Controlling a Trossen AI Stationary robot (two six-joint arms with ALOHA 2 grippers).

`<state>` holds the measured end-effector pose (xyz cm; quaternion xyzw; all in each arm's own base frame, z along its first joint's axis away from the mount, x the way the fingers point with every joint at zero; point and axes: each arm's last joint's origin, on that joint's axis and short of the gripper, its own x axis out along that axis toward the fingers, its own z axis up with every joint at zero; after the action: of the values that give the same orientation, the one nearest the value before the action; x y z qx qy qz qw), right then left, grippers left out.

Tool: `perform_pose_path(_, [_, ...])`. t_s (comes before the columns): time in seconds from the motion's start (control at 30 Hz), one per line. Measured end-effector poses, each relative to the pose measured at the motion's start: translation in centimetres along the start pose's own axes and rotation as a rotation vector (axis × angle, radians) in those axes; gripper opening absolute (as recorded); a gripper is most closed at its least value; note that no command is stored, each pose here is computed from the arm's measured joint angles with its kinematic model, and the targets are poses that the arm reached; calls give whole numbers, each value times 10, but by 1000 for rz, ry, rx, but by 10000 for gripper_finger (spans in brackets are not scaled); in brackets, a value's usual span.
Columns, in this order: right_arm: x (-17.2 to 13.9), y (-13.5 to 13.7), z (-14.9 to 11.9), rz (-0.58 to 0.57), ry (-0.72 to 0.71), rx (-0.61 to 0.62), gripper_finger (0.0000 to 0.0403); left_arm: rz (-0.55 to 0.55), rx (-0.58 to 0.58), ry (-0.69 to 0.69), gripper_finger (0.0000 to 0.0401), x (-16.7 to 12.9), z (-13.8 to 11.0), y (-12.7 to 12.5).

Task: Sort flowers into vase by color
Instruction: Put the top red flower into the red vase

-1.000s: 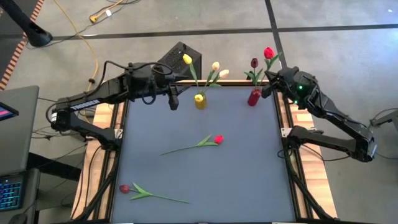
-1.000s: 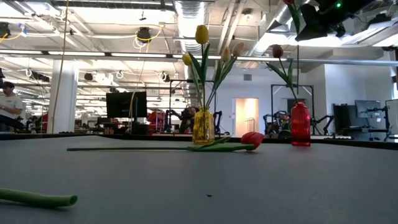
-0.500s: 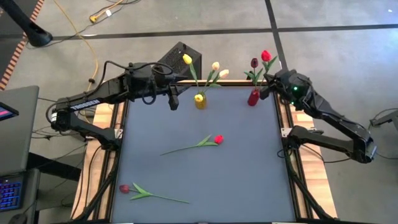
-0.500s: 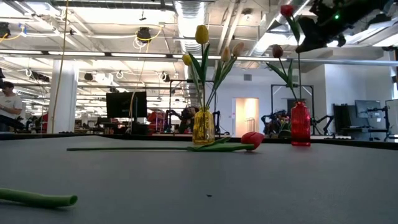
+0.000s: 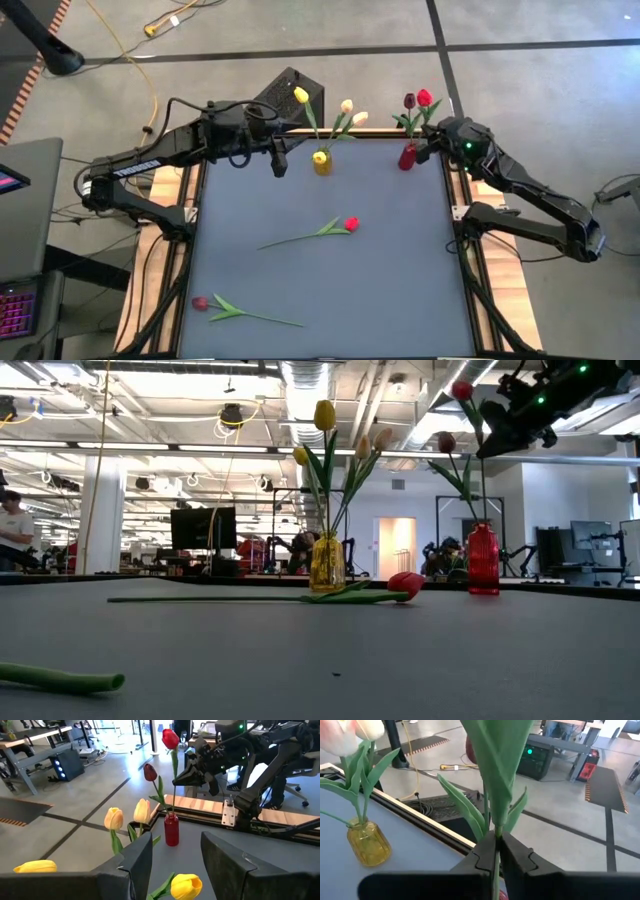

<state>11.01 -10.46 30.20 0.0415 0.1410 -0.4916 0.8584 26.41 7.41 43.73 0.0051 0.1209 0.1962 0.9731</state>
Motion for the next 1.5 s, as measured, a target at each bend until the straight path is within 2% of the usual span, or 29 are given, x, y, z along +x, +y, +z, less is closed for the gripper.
perform_pose_path(0.27, [-4, -1, 4, -2, 39, 2, 106, 0, 8, 3, 158, 0, 0, 0])
perform_pose_path(0.5, [-15, -5, 5, -9, 172, 58, 186, -1, 15, 50, 158, 0, -5, 0])
perform_pose_path(0.63, [-18, -3, 3, 77, 220, 63, 236, -2, 25, 49, 158, 0, -5, 0])
perform_pose_path(0.73, [-18, -1, 3, 144, 226, 70, 259, -2, 29, 46, 158, 0, -4, 0])
perform_pose_path(0.93, [-18, 0, 3, 186, 231, 68, 265, -8, 30, 55, 158, 0, -5, 0])
perform_pose_path(1.17, [-19, 1, 1, 218, 257, 35, 265, -46, 38, 155, 158, -1, -15, -1])
perform_pose_path(1.5, [-21, 2, -4, 285, 310, 42, 265, -194, -11, 350, 158, -5, -33, -7])
